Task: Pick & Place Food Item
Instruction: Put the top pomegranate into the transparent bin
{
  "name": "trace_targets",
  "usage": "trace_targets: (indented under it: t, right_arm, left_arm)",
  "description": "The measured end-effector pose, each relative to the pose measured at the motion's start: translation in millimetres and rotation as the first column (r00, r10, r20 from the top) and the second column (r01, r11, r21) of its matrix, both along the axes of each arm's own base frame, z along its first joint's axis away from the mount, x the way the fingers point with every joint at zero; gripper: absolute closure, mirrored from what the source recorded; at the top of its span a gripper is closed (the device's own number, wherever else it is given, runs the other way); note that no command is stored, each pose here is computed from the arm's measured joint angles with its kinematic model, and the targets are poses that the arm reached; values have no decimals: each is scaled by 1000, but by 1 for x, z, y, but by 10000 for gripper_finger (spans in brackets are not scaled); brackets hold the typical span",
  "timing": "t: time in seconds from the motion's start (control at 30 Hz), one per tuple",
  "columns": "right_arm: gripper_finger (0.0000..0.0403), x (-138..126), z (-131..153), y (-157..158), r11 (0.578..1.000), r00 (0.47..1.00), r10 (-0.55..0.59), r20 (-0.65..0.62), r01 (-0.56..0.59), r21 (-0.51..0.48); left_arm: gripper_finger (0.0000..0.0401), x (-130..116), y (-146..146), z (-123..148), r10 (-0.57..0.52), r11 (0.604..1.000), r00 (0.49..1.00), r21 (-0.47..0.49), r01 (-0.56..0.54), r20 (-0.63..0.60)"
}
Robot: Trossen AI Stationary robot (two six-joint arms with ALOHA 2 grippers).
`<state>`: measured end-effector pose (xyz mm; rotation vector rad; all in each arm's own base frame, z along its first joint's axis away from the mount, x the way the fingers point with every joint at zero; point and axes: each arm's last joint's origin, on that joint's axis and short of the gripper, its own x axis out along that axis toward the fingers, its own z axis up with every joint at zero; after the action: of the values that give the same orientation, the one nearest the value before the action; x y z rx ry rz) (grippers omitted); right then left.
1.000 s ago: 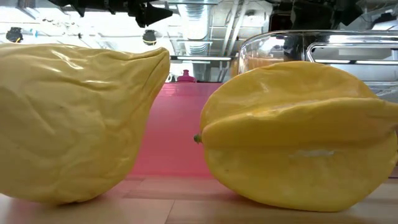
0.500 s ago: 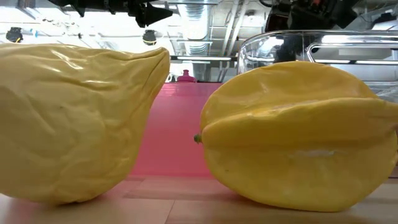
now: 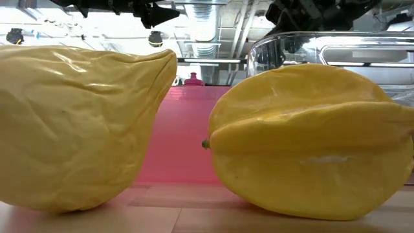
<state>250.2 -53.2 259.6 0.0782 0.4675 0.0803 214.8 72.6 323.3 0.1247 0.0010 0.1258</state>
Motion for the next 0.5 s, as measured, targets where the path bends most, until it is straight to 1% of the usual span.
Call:
trace_targets:
  t: [0.1, 0.33, 0.5]
  right_arm:
    - [133, 1, 6, -7, 999, 998, -13, 69, 16, -44]
    - [133, 4, 21, -19, 994, 972, -43, 232, 66, -89]
    - [133, 4, 26, -21, 989, 960, -34, 279, 73, -131]
  left_arm:
    - [18, 0, 0, 0, 0, 1000, 1000, 0, 0, 0]
    - [18, 0, 0, 0, 0, 1000, 1000, 0, 0, 0]
    - [18, 0, 0, 1, 0, 1000, 1000, 5, 0, 13]
